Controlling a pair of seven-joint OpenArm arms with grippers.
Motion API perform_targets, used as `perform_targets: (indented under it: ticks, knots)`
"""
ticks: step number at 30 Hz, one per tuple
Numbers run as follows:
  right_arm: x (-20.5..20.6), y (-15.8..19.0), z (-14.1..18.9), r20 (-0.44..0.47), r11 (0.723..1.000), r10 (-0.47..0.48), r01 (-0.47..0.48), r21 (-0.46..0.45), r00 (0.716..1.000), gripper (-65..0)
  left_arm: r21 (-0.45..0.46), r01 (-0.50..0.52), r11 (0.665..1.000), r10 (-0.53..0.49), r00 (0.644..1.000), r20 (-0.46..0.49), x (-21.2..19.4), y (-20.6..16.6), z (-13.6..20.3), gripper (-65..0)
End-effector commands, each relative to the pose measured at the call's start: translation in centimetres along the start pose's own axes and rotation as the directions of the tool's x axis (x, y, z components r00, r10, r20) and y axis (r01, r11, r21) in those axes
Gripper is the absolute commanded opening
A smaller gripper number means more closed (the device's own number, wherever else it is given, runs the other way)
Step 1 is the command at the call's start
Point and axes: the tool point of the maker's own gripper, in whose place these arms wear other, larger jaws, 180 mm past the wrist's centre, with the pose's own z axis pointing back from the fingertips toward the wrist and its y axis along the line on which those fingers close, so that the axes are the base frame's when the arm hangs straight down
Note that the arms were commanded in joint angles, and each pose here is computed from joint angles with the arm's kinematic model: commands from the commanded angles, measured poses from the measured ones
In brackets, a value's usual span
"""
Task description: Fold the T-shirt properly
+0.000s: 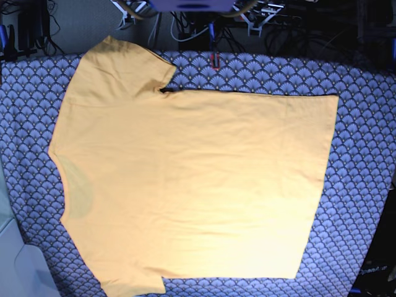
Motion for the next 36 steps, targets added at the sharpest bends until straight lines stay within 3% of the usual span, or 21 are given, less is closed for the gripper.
perform_targets:
  ticks: [1, 22, 26, 33, 36]
  knots:
    - [0.0, 0.1, 0.0, 0.004, 1.000, -0.004, 0.004, 0.011, 1.000, -65.0, 0.001, -0.005, 1.000, 0.005, 1.000, -0.008, -0.3, -0.2, 0.0, -65.0]
    - [0.5, 0.0, 0.0, 0.004, 1.000, -0.008, 0.008, 0.008, 1.000, -65.0, 0.008, -0.004, 1.000, 0.005, 1.000, -0.013, -0.4, 0.3, 0.0, -65.0]
    - [-0.1, -0.1, 0.0, -0.038, 0.999, -0.033, 0.034, 0.006, 0.999, -65.0, 0.008, -0.004, 1.000, 0.005, 1.000, -0.013, -0.4, 0.3, 0.0, -65.0]
    - [0.7, 0.0, 0.0, -0.019, 1.000, -0.031, 0.031, 0.007, 0.999, -65.0, -0.003, -0.005, 1.000, 0.005, 1.000, -0.010, -0.3, -0.2, 0.0, -65.0]
    - [0.5, -0.2, 0.0, 0.044, 0.999, -0.033, 0.033, 0.004, 0.998, -65.0, -0.009, -0.005, 1.000, 0.005, 1.000, -0.017, -1.6, -0.4, 0.1, -65.0]
